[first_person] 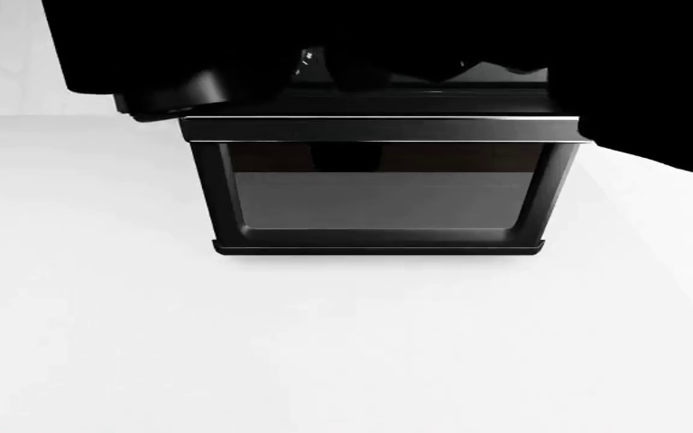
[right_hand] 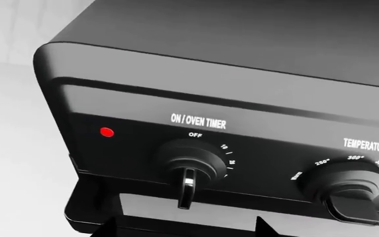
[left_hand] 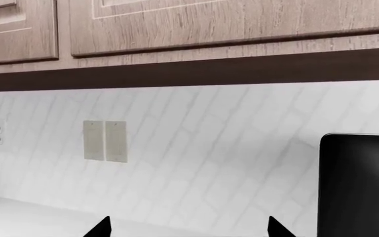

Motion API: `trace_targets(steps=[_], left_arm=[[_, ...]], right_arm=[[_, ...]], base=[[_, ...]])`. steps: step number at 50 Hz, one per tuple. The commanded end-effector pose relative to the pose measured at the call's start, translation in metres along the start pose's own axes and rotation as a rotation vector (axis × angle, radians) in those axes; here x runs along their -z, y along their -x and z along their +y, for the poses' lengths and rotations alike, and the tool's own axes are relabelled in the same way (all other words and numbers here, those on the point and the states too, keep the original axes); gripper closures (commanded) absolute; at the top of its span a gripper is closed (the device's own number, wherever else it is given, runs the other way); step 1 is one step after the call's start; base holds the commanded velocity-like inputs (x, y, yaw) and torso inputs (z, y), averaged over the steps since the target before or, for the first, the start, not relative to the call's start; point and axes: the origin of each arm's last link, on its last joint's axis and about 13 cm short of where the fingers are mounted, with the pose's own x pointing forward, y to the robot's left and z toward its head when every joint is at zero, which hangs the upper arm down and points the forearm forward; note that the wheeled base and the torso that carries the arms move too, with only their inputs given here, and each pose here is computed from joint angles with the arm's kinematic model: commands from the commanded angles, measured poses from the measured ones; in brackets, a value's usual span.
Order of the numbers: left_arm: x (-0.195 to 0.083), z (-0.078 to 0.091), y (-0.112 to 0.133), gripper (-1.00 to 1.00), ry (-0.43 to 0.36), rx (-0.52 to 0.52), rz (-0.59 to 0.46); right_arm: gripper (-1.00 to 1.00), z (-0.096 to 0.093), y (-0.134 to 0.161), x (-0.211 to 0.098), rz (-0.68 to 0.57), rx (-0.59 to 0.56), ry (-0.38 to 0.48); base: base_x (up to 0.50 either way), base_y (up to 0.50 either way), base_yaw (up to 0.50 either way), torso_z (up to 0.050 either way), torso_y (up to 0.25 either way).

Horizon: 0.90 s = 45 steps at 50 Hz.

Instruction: Turn on the toaster oven by setting the timer.

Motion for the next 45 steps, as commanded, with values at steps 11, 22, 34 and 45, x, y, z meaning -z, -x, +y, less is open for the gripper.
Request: trace_targets(steps=[11,22,34,45], left_arm=[[0.0,0.001,0.001,-1.0,0.005,-0.003,0.002],[0.001,0.0,0.0,-1.0,0.005,-0.005,0.004],[0.0,0.001,0.0,-1.0,0.007,-0.006,0.005],[0.0,0.002,0.001,-1.0,0.015,-0.009,0.009]], right_arm=[[-1.0,-0.001,-0.008,0.003,0.018,-0.013,0.021],[-1.0,-0.002,-0.011,0.0,0.008,-0.01,-0.002],[-1.0,-0.002,-0.015,0.0,0.016,-0.012,-0.017],[-1.0,-0.001,-0.016,0.003,0.022,-0.01,-0.029]], base=[[0.0,0.0,0.0,0.0,0.0],[0.0,0.0,0.0,0.0,0.0],[0.0,0.0,0.0,0.0,0.0],[0.0,0.0,0.0,0.0,0.0]])
